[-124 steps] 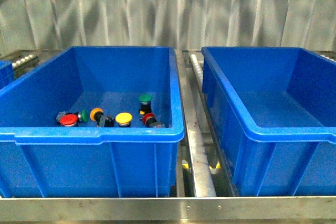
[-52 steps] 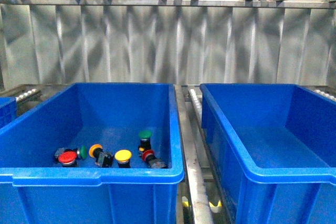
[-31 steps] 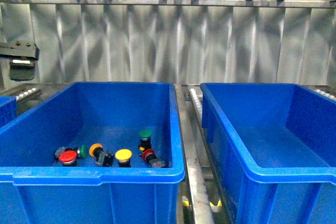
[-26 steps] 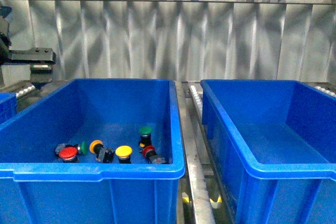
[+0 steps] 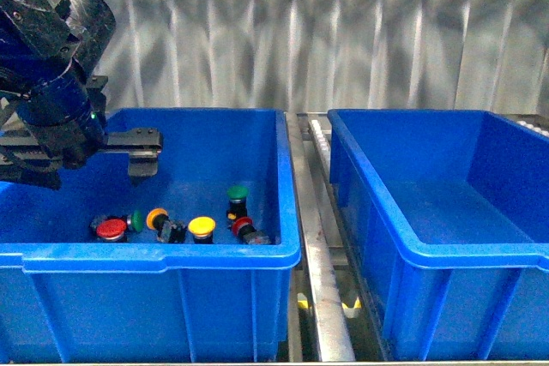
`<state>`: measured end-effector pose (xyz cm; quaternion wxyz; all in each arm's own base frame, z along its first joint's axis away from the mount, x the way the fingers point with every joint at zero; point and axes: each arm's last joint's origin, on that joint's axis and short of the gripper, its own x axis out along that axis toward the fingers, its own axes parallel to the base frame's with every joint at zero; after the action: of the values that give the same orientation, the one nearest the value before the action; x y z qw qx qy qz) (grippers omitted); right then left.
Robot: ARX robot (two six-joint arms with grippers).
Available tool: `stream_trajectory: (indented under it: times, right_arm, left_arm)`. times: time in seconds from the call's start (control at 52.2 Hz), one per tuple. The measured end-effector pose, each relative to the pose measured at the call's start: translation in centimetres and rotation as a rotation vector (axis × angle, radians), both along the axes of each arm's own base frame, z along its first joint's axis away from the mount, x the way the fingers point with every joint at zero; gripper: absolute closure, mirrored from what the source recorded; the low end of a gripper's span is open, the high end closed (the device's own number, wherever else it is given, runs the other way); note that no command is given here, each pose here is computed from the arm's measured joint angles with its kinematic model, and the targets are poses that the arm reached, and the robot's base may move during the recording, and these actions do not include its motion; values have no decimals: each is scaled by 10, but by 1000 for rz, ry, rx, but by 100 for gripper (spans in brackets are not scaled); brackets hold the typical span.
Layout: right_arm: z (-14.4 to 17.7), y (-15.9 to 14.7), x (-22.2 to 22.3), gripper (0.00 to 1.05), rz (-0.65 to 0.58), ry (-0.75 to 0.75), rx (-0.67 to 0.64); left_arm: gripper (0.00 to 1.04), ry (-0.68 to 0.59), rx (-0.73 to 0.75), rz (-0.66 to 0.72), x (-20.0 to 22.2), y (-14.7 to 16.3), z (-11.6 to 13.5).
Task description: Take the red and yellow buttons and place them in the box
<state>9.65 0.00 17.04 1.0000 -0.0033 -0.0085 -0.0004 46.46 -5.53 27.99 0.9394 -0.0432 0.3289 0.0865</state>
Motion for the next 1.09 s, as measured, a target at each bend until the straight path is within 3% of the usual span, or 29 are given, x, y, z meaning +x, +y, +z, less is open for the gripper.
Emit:
stream_trajectory:
  times: [0.708,1.091]
  right_arm:
    - [0,0,0,7,0,0,0]
    - [0,0,0,7,0,0,0]
  left_arm:
    - [8,143,-35,48,50,12,-58]
    - [8,162,-30,52,62,12,-71]
